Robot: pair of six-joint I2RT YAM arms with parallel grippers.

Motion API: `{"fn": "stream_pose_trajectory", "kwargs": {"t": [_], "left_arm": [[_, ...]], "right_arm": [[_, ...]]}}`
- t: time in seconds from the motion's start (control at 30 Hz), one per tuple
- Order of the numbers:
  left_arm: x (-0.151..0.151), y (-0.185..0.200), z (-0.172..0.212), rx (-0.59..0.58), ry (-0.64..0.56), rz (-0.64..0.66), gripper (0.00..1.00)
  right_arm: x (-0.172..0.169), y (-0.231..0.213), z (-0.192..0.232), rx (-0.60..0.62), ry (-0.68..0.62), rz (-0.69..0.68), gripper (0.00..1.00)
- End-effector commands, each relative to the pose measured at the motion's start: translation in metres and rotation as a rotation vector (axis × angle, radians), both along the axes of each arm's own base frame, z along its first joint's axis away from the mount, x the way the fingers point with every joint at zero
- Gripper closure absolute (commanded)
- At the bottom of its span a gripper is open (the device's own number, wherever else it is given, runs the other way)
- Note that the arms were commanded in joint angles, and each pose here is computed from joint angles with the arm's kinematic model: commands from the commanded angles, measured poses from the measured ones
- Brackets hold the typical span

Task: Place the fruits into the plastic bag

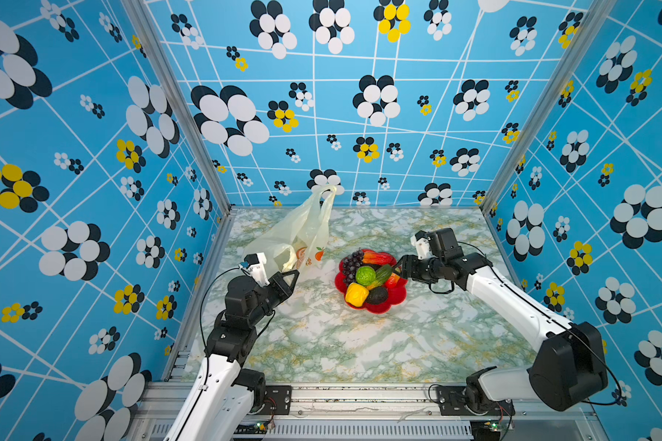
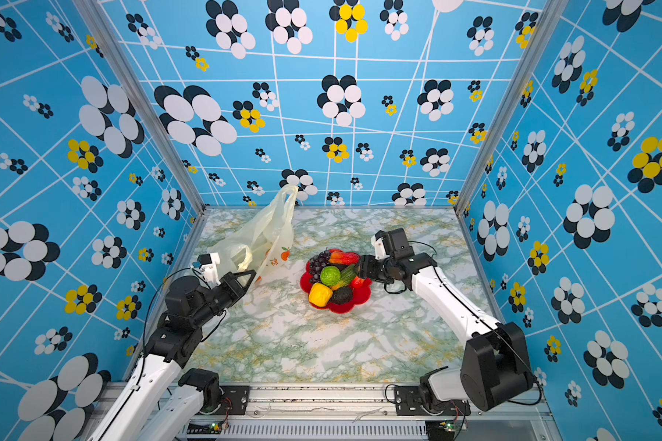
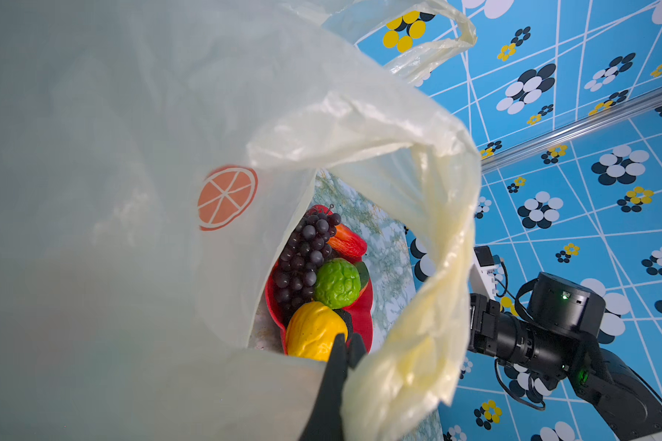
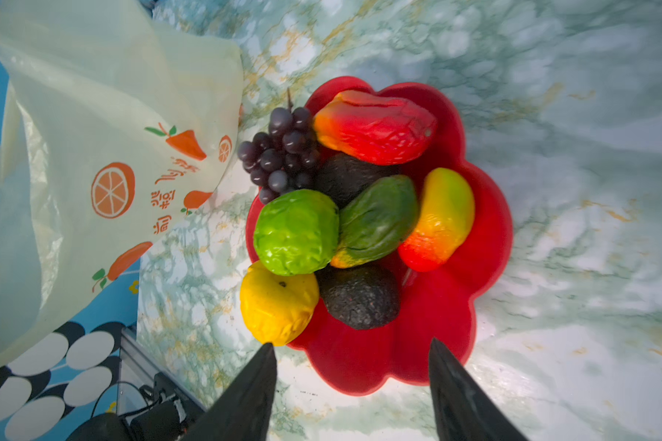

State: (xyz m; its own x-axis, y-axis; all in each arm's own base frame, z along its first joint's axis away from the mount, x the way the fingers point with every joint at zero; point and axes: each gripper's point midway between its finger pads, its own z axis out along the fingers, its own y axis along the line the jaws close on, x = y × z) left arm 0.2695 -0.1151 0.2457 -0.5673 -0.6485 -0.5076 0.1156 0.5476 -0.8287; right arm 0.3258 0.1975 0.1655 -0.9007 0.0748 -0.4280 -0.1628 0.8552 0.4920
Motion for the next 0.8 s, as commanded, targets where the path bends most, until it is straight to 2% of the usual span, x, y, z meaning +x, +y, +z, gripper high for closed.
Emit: {"fn": "stream_pose_trajectory", "kwargs": {"t": [0.0,0.07,0.27,0.77], "left_arm": [[-0.004,-0.003,0.005,-0.008,-0.027,-0.022,1.00],[-0.007,-0.002,0.003,-0.001,-0.027,-0.018,1.00],[-0.013,0.001,0.005,0.017,-0.033,-0.013,1.00],[-0.020,0.006,0.003,0.047,-0.039,0.000,1.00]], "right_arm": [[-0.009,0.015,-0.009,-0.077,0.033,0.091,0.34],[-0.009,0.026,-0.011,-0.096,0.032,0.125,0.33],[-0.002,0.054,-0.018,-0.162,0.062,0.201,0.20],[0.009,0.074,-0.045,-0.319,0.114,0.234,0.01]]}}
